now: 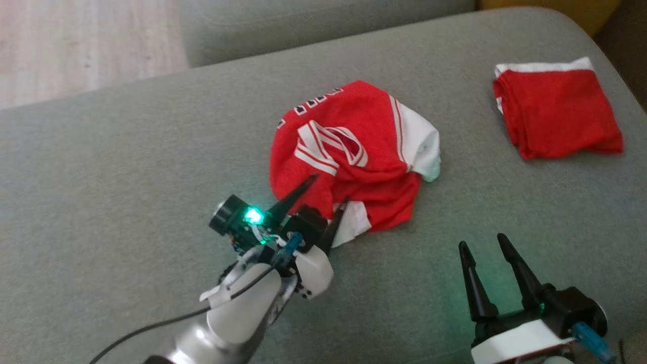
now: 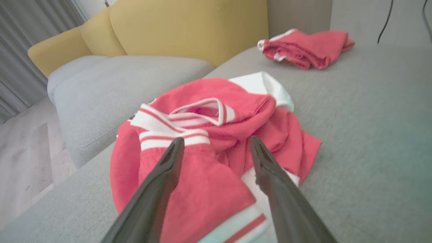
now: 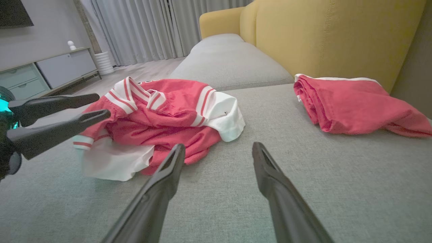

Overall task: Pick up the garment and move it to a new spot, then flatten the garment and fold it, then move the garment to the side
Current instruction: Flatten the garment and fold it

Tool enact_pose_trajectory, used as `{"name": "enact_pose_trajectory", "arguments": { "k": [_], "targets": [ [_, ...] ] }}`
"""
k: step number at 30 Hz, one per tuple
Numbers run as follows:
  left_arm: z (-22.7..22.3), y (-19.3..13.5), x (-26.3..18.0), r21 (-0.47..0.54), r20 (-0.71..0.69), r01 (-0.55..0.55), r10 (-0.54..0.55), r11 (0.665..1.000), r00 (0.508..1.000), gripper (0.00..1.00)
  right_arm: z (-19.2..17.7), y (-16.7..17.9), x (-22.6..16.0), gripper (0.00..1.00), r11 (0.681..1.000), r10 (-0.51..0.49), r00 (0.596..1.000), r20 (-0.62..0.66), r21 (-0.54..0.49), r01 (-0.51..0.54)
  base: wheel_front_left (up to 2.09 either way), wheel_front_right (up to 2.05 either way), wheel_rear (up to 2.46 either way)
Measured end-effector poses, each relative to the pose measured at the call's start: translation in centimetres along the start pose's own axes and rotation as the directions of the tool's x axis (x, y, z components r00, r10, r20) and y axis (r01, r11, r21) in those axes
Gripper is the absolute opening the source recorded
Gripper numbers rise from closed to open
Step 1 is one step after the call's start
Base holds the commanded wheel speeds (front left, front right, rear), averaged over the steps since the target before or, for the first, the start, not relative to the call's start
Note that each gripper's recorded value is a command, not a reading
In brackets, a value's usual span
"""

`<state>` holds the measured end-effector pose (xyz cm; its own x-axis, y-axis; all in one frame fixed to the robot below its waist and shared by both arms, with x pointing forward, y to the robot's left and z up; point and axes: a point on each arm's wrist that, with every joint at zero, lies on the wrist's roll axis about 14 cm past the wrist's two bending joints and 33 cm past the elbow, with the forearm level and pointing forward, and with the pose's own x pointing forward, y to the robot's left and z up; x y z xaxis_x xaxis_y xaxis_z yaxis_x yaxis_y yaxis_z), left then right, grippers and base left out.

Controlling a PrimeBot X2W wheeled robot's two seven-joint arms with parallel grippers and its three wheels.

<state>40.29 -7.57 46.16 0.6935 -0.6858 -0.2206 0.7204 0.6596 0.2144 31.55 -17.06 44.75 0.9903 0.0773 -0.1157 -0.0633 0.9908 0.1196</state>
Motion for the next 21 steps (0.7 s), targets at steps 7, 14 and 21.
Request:
{"name": "enact_pose_trajectory", "arguments": {
  "k": [7,14,21],
  "targets": [
    [-4.0,1.3,1.9,0.085,-0.151,-0.029,0.042,0.996,0.988,1.00,-0.3,-1.4,0.0,1.00,0.999,-0.050,0.999,-0.017,0.003,0.050,0.00,0.00,0.00],
    [-6.3,2.0,1.1,0.141,-0.238,-0.037,0.071,0.989,0.969,0.31,0.2,-1.5,0.0,1.00,0.999,-0.051,0.999,0.001,0.003,0.051,0.00,0.00,0.00],
    [-6.1,2.1,0.5,0.087,-0.260,-0.035,0.057,0.996,0.964,0.00,0.8,-1.2,-0.2,1.00,0.999,-0.043,0.999,0.028,0.004,0.043,0.00,0.00,0.00]
  ]
}}
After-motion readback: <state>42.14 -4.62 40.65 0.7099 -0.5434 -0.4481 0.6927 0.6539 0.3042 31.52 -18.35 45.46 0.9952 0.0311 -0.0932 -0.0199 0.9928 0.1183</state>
